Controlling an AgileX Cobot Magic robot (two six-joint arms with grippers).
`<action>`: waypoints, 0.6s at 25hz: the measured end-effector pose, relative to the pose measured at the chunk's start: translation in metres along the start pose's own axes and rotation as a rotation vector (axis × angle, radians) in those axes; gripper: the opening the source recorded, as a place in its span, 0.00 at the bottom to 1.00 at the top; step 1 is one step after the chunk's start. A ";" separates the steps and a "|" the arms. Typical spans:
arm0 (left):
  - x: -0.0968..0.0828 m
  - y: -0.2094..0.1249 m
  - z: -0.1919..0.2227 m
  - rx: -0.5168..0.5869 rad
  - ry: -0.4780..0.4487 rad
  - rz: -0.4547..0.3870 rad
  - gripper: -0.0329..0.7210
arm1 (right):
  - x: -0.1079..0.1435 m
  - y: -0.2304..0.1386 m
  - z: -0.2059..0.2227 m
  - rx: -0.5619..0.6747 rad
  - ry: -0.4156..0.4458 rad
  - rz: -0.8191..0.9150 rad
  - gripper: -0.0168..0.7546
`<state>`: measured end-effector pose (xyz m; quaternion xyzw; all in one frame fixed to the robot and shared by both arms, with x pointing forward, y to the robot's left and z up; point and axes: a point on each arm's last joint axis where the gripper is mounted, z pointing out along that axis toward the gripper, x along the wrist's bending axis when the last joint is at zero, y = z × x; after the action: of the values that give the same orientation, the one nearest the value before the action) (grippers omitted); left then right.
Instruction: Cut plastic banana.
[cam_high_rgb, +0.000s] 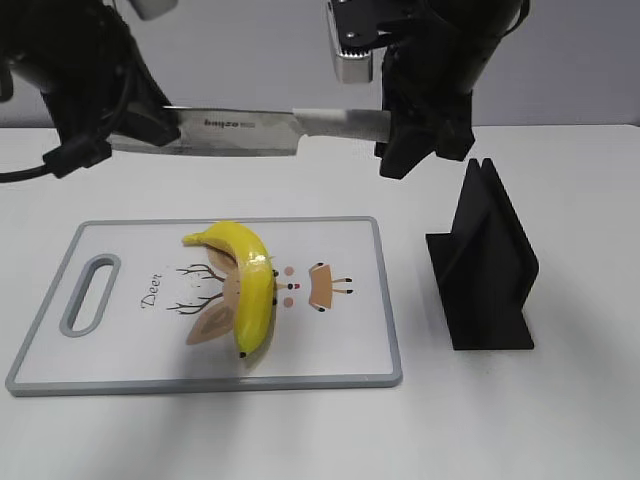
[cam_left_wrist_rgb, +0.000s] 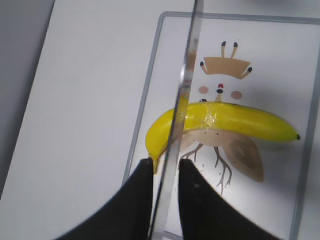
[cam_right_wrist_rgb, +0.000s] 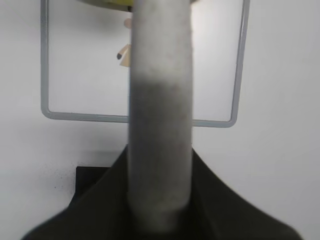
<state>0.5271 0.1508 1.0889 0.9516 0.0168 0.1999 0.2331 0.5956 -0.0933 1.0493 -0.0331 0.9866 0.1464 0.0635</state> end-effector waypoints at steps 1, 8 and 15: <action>0.000 0.001 -0.001 -0.008 0.007 -0.004 0.29 | 0.000 0.000 0.000 -0.001 0.001 0.012 0.24; 0.004 0.003 -0.004 -0.032 0.053 -0.014 0.91 | 0.000 -0.001 0.000 0.015 -0.005 0.024 0.24; 0.001 0.006 -0.039 -0.052 0.149 -0.207 0.90 | -0.003 -0.006 -0.001 0.067 -0.036 0.188 0.24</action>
<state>0.5128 0.1621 1.1237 0.9209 0.1270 0.2451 0.2751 0.5985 -0.0993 1.0489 0.0645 0.9884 0.1194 0.0681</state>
